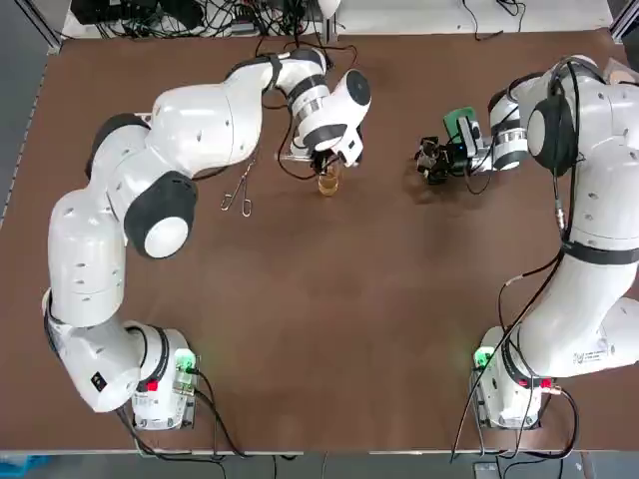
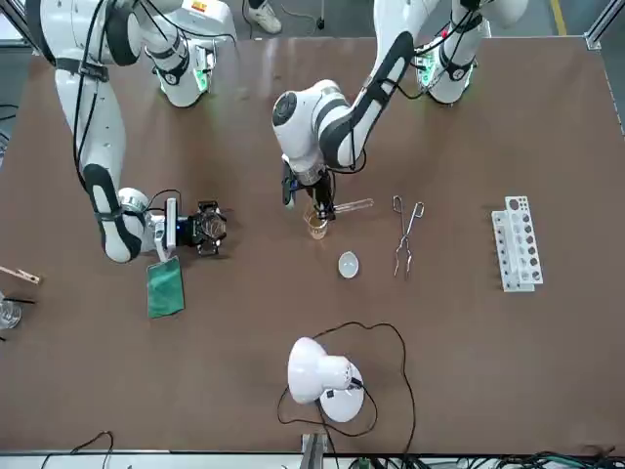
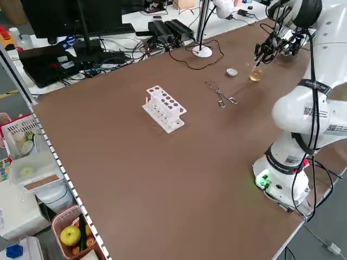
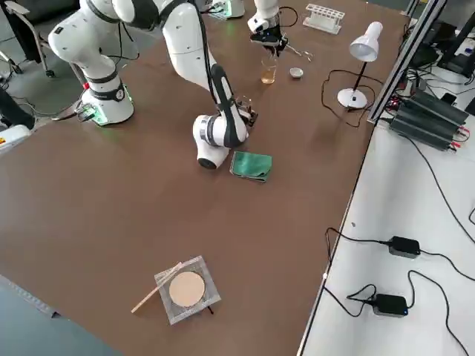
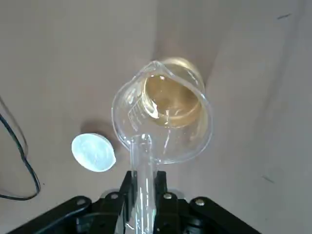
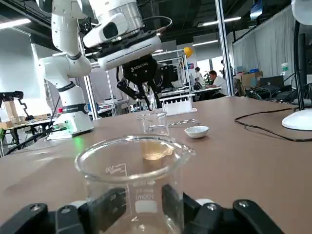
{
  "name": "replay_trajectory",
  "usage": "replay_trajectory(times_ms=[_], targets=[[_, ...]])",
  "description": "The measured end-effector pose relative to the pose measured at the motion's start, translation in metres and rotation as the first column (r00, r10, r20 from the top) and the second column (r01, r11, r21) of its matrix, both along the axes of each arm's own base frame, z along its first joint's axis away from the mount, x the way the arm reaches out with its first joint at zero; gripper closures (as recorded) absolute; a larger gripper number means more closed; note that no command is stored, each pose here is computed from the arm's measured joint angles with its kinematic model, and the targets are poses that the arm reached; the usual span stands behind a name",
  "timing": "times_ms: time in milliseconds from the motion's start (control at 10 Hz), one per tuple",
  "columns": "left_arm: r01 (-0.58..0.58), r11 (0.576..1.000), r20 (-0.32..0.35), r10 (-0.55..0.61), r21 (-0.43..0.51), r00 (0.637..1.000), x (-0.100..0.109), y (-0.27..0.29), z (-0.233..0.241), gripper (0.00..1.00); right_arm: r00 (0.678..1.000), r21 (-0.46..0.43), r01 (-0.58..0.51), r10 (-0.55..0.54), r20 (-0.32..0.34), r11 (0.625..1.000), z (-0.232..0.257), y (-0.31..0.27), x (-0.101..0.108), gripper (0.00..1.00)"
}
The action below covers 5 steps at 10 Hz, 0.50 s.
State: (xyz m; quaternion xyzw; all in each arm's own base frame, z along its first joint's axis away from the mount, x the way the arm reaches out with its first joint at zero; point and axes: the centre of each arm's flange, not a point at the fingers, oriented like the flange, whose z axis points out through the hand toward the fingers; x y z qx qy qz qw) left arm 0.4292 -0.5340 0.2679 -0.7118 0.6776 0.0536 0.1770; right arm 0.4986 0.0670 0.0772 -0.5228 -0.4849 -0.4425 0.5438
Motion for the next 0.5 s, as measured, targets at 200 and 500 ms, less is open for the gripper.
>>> replay_trajectory(times_ms=[200, 500], targets=[[0.001, 1.0, -0.004, -0.001, 0.005, 1.0, -0.0019, -0.0014, -0.0052, 0.79, 1.0, 0.0, -0.001, 0.001, -0.012, 1.0, 0.0001, 0.0005, -0.0001, 0.57], [-0.002, 1.0, 0.002, 0.002, -0.001, 1.0, 0.0002, -0.0036, -0.0005, 0.79, 1.0, 0.0, -0.004, 0.004, -0.022, 1.0, 0.0001, 0.0025, -0.0004, 0.57]])
